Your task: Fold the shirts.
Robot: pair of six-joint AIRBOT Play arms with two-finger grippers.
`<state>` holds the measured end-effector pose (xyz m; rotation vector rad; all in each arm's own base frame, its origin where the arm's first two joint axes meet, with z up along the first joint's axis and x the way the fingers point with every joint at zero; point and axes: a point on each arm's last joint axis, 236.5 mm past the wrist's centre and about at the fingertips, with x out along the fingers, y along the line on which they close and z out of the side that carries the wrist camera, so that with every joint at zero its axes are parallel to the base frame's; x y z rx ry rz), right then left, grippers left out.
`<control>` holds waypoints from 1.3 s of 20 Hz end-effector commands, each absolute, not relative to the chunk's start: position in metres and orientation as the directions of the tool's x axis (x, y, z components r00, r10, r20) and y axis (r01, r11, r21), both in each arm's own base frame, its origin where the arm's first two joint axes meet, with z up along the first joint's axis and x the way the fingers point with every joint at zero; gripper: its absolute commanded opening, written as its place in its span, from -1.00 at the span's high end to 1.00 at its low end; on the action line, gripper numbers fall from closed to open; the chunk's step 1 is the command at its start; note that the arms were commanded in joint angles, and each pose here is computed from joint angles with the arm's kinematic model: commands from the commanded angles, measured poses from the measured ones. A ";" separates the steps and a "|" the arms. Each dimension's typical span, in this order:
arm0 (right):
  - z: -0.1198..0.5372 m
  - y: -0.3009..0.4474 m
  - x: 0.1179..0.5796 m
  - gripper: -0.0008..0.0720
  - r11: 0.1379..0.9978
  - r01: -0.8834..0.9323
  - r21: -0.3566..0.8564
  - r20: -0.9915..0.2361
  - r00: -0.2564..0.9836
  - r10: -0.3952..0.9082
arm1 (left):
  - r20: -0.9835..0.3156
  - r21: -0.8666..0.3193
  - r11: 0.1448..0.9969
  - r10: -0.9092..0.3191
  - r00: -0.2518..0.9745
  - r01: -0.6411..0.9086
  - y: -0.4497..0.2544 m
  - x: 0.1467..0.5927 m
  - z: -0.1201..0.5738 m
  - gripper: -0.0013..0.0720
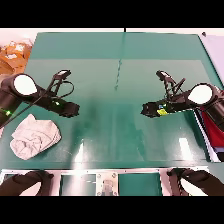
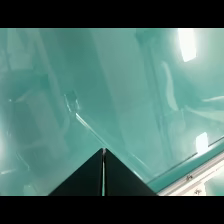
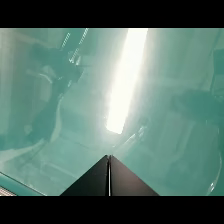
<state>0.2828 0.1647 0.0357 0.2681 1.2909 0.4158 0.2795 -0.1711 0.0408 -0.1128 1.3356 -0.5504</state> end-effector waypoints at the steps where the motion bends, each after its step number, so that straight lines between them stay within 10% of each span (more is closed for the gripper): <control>1: 0.036 0.165 0.282 0.94 0.896 -0.149 0.419 -0.870 0.217 0.443 | -0.899 -0.356 0.878 -0.415 0.141 0.319 -0.165 0.283 0.039 0.91; 4: 0.036 0.165 0.282 0.94 0.896 -0.149 0.419 -0.870 0.217 0.443 | -0.958 -0.181 0.931 -0.240 0.157 0.318 -0.124 0.286 0.024 0.90; 5: 0.036 0.165 0.282 0.94 0.896 -0.149 0.419 -0.870 0.217 0.443 | -0.977 -0.071 0.959 -0.123 0.175 0.276 -0.096 0.291 0.020 0.55; 6: 0.036 0.165 0.282 0.94 0.896 -0.149 0.419 -0.870 0.217 0.443 | -0.979 0.074 0.972 0.028 0.204 0.225 -0.061 0.298 0.020 -0.69; 9: 0.036 0.165 0.282 0.94 0.896 -0.149 0.419 -0.870 0.217 0.443 | -0.903 0.382 0.922 0.358 0.237 0.061 0.031 0.308 0.026 -0.98; 19: 0.036 0.165 0.283 0.94 0.896 -0.149 0.419 -0.870 0.218 0.443 | -0.990 0.135 0.975 0.138 0.006 -0.174 0.057 0.229 -0.094 -0.97; 20: 0.037 0.165 0.287 0.94 0.895 -0.148 0.420 -0.864 0.238 0.444 | -0.991 0.128 0.976 0.131 0.009 -0.175 0.054 0.227 -0.100 -0.79; 22: 0.039 0.165 0.292 0.94 0.895 -0.149 0.421 -0.857 0.257 0.446 | -0.992 0.122 0.977 0.123 -0.006 -0.177 0.052 0.222 -0.104 0.72; 26: 0.042 0.169 0.297 0.94 0.887 -0.146 0.438 -0.842 0.281 0.461 | -0.996 0.082 0.978 0.089 0.025 -0.190 0.046 0.246 -0.066 0.91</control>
